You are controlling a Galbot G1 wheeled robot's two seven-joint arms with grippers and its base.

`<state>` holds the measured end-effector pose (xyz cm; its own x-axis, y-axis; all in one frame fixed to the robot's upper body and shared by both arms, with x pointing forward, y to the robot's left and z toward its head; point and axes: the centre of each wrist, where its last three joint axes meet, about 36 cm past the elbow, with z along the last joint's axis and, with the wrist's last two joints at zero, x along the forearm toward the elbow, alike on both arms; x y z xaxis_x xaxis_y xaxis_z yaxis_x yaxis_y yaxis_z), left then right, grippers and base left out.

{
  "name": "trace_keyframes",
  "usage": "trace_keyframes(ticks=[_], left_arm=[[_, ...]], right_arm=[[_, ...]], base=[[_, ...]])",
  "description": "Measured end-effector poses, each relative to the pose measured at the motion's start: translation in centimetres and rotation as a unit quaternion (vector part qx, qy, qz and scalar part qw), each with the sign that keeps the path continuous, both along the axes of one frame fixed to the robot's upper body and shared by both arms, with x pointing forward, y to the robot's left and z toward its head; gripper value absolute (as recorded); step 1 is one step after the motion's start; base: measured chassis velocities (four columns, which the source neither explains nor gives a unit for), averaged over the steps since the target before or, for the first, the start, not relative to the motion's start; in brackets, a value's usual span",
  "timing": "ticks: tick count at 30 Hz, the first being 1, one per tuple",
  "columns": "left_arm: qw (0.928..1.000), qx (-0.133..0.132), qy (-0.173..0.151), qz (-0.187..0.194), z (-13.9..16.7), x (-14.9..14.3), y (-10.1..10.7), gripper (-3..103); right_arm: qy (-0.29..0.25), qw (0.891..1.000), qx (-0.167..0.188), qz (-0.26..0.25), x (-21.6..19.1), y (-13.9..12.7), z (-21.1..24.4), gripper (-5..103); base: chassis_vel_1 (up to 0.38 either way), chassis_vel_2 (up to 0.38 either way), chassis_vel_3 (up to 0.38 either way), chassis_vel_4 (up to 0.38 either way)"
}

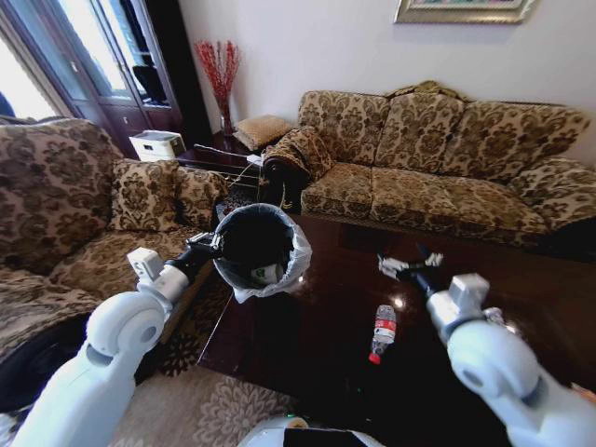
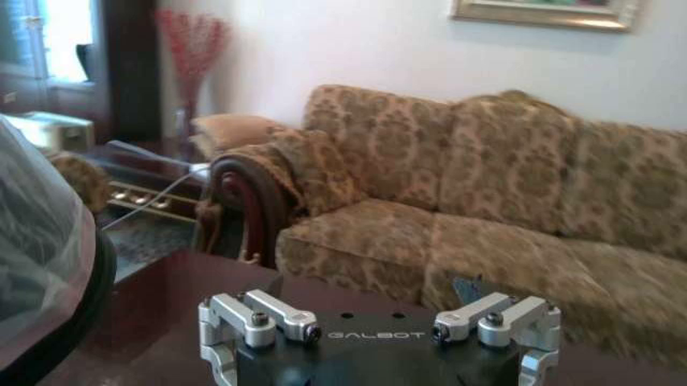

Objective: Move to the front of the table and place the trash on the table into the trash bin.

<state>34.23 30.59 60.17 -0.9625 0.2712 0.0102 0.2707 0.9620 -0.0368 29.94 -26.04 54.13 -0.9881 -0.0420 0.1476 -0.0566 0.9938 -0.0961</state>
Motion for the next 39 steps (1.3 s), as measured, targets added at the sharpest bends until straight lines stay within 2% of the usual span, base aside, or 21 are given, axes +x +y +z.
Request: trace_keyframes(ticks=[2,8,11,13,15,18,19,21,26,29,30,33,39], left_arm=[[1.0,0.0,0.003,0.001,-0.1,-0.2,0.1,3],[1.0,-0.006,0.005,0.004,-0.5,-0.1,0.1,3],[0.9999,-0.011,0.002,0.005,-0.7,0.1,0.1,3],[0.9999,-0.014,0.001,0.005,-0.9,0.3,0.2,3],[0.9999,-0.015,0.0,0.004,-0.9,0.3,0.2,3],[0.9998,-0.018,0.001,0.003,-1.0,0.1,0.1,3],[0.9998,-0.018,0.001,0.003,-1.0,0.1,0.1,3],[0.9998,-0.018,-0.001,0.001,-0.8,0.0,0.0,3],[0.9998,-0.019,-0.002,-0.003,-0.7,-0.1,-0.1,3],[0.9995,-0.027,0.006,-0.013,-0.7,-0.1,-0.2,3],[0.9992,-0.033,0.013,-0.019,-0.6,-0.1,-0.3,3],[0.9991,-0.035,0.014,-0.02,-0.6,0.0,-0.3,3],[0.9987,-0.039,0.025,-0.02,-1.2,0.6,-0.1,3]], right_arm=[[0.006,1.0,0.028,-0.006,-0.4,1.2,-1.6,100],[0.017,0.999,0.045,-0.013,0.5,1.6,-4.9,100],[0.029,0.998,0.054,-0.016,1.3,1.4,-7.5,100],[0.041,0.996,0.076,-0.009,2.0,1.6,-11.1,100],[0.044,0.996,0.082,-0.004,2.2,1.8,-12.2,100],[0.057,0.992,0.11,0.012,2.7,3.7,-15.8,100],[0.057,0.992,0.11,0.012,2.7,3.7,-15.8,100],[0.066,0.99,0.125,0.019,3.6,5.4,-17.3,100],[0.077,0.99,0.118,0.008,5.3,6.5,-18.6,102],[0.082,0.991,0.109,-0.001,5.5,6.4,-18.9,99],[0.086,0.991,0.104,-0.005,5.5,6.1,-18.9,92],[0.091,0.991,0.101,-0.007,5.2,5.7,-18.9,89],[0.102,0.989,0.109,-0.004,4.8,5.7,-20.0,90]], base=[[-0.083,-0.087,-0.077,-0.078],[-0.087,-0.105,-0.093,-0.091],[-0.1,-0.101,-0.114,-0.116],[-0.068,-0.067,-0.072,-0.067],[-0.034,-0.025,-0.019,-0.034],[0.0,0.0,0.0,0.0],[0.0,0.0,0.0,0.0],[0.0,0.0,0.0,0.0],[0.0,0.0,0.0,0.0],[0.0,0.0,0.0,0.0],[0.0,0.0,0.0,0.0],[0.0,0.0,0.0,0.0],[0.0,0.0,0.0,0.0]])
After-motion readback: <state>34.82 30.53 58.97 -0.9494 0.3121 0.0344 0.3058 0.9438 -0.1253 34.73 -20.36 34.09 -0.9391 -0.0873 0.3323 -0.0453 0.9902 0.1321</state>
